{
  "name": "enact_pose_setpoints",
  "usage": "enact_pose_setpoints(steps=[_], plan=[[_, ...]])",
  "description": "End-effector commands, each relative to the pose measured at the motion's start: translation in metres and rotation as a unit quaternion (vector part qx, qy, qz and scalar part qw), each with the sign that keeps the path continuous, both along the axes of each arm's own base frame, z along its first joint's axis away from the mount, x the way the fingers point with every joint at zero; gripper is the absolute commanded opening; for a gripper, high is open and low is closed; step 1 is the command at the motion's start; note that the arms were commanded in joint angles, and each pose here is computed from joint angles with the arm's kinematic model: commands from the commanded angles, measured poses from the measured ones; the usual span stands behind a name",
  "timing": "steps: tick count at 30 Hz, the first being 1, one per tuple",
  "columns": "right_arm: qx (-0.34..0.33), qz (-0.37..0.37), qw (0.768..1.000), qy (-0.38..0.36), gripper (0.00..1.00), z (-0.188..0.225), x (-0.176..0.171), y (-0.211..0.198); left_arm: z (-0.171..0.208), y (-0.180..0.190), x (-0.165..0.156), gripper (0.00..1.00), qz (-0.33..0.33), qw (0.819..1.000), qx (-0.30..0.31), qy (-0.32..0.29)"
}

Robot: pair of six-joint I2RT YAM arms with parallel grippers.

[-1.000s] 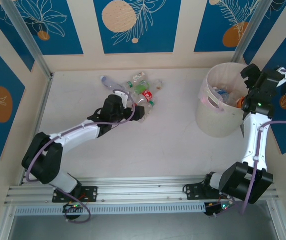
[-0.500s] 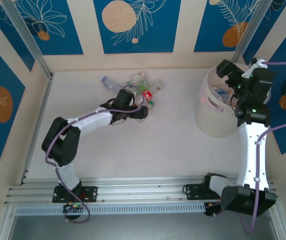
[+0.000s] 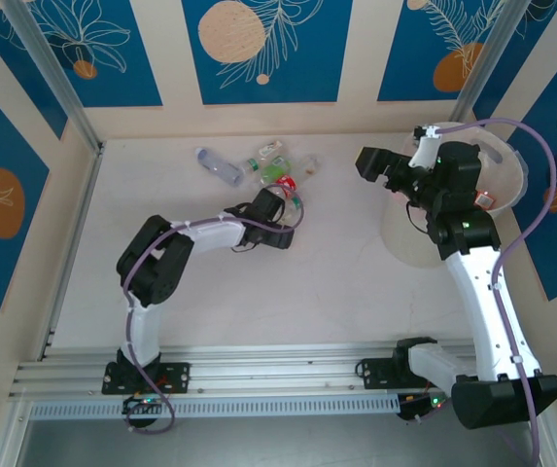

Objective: Put the plastic bottles in the bin

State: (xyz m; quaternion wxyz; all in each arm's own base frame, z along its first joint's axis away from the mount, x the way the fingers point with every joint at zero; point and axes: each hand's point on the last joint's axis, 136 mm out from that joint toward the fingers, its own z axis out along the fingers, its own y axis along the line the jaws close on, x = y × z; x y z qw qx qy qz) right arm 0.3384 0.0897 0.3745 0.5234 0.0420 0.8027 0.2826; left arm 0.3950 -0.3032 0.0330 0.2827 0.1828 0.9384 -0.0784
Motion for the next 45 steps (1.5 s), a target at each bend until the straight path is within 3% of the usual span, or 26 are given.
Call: enact_pose_setpoints(steps=[1,6,8,9,15,25,29,32,38,45], plan=[[-0.015,-0.001,1.0,0.014,1.0,-0.013,-0.002,0.0,0.007,-0.007,0.016,0.91,-0.01,0.999,0.019,-0.035],[-0.012,0.001,1.0,0.022,1.0,-0.02,-0.005,0.001,0.012,-0.019,0.014,0.89,-0.042,0.998,0.005,-0.044],[-0.007,0.001,1.0,0.029,1.0,-0.024,-0.006,0.002,0.018,-0.02,0.009,0.96,-0.048,0.998,0.006,-0.05],[-0.006,0.003,0.999,0.033,1.0,-0.026,-0.006,0.003,0.019,-0.015,0.007,1.0,-0.038,0.998,0.009,-0.053],[-0.002,0.004,0.999,0.049,1.0,-0.035,-0.012,0.008,0.027,0.019,0.016,1.0,-0.019,0.998,0.004,-0.053],[-0.016,-0.021,0.999,0.042,1.0,-0.043,-0.03,0.003,0.011,-0.003,0.038,1.0,-0.121,0.991,0.016,-0.06],[-0.024,-0.032,0.998,0.045,1.0,-0.047,-0.03,-0.002,0.014,-0.017,0.03,0.9,-0.149,0.986,-0.02,-0.065],[-0.025,-0.039,0.998,0.047,1.0,-0.05,-0.028,-0.004,0.013,-0.016,0.026,0.77,-0.142,0.987,-0.02,-0.068],[-0.016,-0.014,0.999,0.032,1.0,-0.046,-0.025,0.006,0.027,-0.007,0.01,0.61,-0.124,0.989,-0.028,-0.069],[0.026,-0.005,0.999,0.044,1.0,-0.051,-0.022,0.015,0.088,-0.02,-0.034,0.44,-0.148,0.973,-0.156,-0.083]])
